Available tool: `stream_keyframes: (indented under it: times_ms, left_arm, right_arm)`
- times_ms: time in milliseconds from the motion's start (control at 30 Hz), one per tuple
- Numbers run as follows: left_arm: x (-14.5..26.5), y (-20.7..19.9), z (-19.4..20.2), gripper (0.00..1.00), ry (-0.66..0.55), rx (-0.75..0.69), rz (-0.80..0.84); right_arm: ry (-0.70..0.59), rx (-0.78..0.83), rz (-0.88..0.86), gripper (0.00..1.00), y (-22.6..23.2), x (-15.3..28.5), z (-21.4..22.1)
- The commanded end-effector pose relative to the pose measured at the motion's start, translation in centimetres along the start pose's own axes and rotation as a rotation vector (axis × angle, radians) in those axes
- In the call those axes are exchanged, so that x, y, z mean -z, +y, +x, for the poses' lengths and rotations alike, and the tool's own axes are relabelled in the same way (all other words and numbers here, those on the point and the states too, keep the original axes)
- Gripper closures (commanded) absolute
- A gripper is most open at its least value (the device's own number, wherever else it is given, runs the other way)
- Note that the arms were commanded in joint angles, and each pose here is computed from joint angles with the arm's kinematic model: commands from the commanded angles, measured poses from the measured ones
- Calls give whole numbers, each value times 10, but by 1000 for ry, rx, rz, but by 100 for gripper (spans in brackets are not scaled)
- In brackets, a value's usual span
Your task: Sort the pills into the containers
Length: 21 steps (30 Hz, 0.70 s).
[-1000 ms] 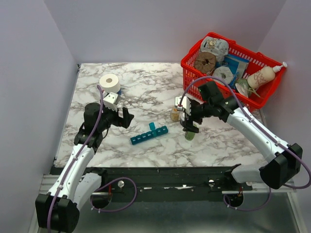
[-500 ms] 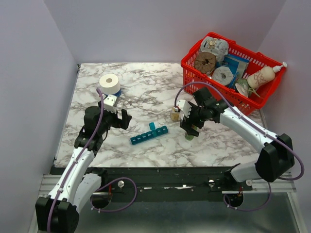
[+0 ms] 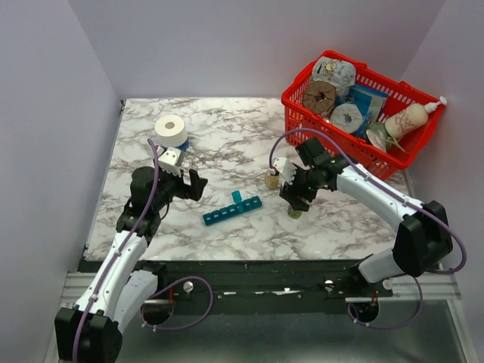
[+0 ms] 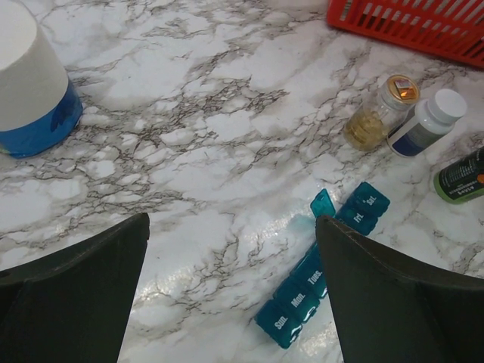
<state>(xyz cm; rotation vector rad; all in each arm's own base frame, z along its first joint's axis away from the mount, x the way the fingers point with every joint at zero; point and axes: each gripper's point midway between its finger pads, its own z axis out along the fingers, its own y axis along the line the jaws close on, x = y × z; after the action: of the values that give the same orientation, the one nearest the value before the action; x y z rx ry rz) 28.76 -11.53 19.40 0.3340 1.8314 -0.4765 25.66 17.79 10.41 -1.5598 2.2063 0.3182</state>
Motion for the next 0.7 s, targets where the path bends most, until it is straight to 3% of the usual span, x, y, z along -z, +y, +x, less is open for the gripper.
stream_keyframes:
  times_ms: [0, 133, 233, 267, 400, 500, 667]
  left_arm:
    - [-3, -21, -7, 1, -39, 21, 116]
    - [-1, -33, -4, 1, -46, 12, 190]
    - [1, -47, -7, 1, -66, -4, 262]
    - [1, -53, -4, 1, -66, -21, 287]
    - [6, -96, 1, 1, -101, -177, 442]
    - [13, -143, 5, 1, -178, -365, 575]
    - [4, -185, 4, 1, -250, -479, 624]
  right_arm:
    - [18, -23, -30, 23, 4, -7, 4]
    - [24, -24, -37, 28, 5, -7, 5]
    - [29, -27, -48, 47, 6, -7, 5]
    - [18, -24, -51, 62, 7, -5, 2]
    - [-76, 8, -94, 77, 16, 17, -21]
    - [-183, 47, -193, 83, 36, 43, -46]
    - [-352, 62, -338, 84, 65, 75, -81]
